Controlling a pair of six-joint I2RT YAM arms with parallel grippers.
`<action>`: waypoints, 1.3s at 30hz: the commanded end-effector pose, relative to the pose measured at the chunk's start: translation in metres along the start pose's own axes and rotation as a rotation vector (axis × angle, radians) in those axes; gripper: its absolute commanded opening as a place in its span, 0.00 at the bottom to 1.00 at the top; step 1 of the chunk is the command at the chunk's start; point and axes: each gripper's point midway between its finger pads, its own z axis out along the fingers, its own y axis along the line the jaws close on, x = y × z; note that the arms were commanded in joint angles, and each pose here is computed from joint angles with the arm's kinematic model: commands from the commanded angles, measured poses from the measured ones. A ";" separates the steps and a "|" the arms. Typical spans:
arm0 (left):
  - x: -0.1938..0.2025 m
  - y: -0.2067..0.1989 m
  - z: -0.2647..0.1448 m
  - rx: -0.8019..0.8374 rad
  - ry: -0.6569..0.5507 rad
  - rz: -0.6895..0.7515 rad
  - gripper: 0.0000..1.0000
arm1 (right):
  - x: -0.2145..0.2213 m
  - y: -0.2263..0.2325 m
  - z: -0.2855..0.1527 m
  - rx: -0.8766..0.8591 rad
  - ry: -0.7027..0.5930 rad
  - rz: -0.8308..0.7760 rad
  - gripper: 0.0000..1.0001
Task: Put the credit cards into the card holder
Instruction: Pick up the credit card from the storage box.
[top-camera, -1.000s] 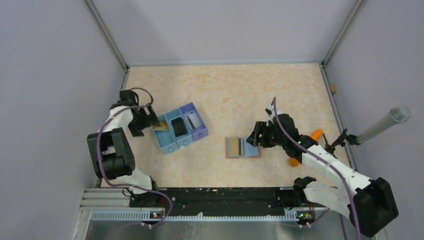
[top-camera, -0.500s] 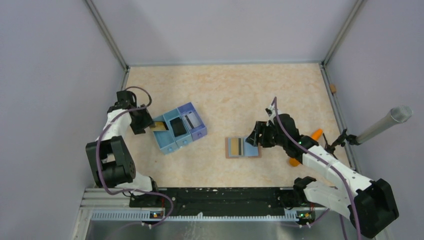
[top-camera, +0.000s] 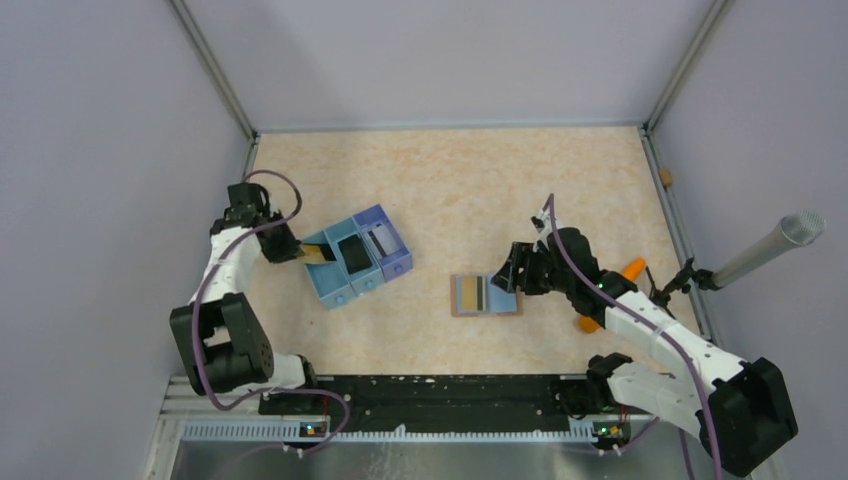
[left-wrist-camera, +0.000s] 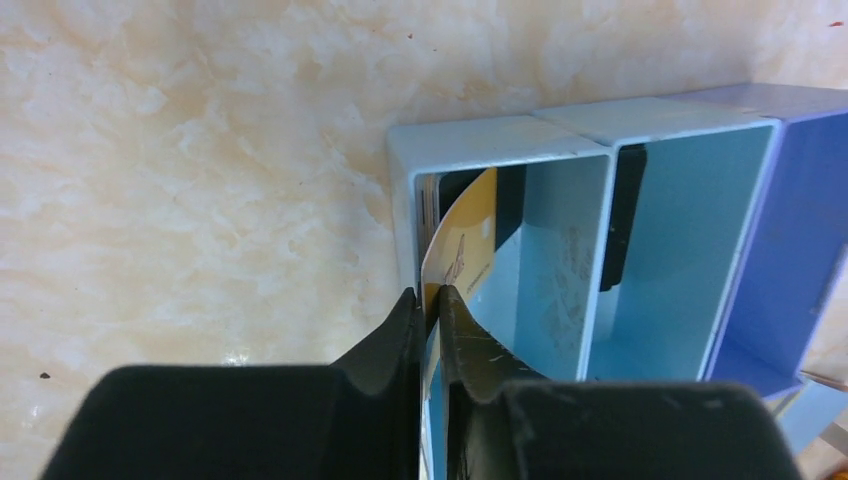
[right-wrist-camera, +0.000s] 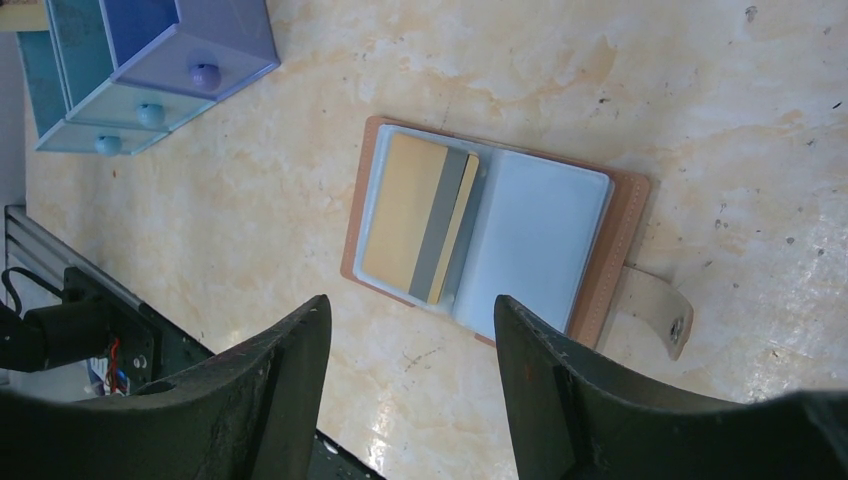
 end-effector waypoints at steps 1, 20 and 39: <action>-0.004 0.001 -0.020 0.003 -0.072 0.013 0.10 | -0.013 0.007 -0.003 -0.022 -0.036 -0.006 0.60; -0.010 -0.081 -0.115 0.346 -0.244 0.159 0.00 | -0.036 0.027 -0.025 -0.078 -0.094 -0.110 0.62; 0.229 -0.232 -0.188 1.203 0.464 0.928 0.00 | 0.004 0.135 -0.077 -0.769 0.117 -0.273 0.65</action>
